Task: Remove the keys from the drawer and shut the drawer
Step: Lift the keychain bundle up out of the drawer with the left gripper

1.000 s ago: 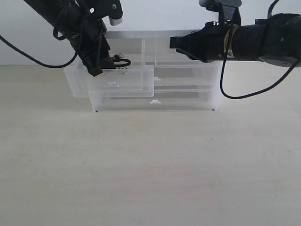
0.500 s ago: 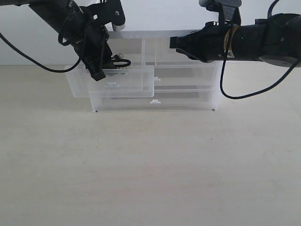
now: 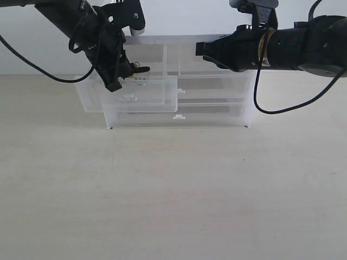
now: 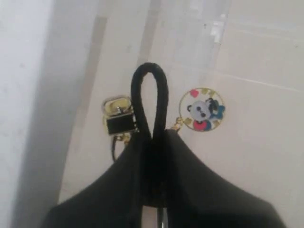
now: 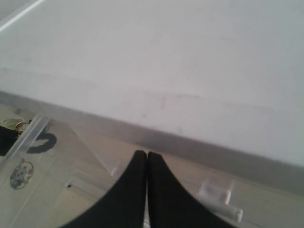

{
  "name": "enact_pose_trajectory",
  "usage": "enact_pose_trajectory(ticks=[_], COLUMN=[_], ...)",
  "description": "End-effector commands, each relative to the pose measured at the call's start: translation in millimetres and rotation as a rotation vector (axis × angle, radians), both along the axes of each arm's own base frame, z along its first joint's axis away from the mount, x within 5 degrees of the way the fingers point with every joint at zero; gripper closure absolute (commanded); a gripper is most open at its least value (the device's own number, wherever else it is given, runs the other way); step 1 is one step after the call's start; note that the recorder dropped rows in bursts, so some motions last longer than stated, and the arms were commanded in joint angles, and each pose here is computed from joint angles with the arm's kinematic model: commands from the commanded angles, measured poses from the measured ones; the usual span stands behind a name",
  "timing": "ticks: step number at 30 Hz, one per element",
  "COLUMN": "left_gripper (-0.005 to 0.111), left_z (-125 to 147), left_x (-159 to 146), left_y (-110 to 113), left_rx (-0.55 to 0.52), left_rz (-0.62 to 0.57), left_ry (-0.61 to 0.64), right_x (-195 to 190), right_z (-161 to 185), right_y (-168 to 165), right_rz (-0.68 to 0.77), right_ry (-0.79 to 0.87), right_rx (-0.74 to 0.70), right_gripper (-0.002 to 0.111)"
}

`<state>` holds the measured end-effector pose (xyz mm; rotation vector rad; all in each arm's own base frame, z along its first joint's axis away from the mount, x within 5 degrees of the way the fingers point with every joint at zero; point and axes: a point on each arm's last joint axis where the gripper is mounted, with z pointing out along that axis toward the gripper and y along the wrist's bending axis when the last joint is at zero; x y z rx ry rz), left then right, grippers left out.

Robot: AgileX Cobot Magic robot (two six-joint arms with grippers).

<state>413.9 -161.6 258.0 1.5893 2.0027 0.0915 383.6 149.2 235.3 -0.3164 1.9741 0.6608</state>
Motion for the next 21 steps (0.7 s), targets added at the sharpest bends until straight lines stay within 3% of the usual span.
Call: enact_pose_trajectory(ticks=[1, 21], left_gripper=[0.103, 0.103], left_z=[0, 97], left_x=[2, -37], left_y=[2, 9], left_rx=[0.045, -0.161], left_rz=[-0.013, 0.028], left_ry=[-0.033, -0.216], right_x=[1, 1], right_z=[0, 0], right_y=[-3, -3], right_rz=[-0.012, -0.016], right_ry=[0.003, 0.009], right_rx=[0.007, 0.015], right_gripper=[0.108, 0.108])
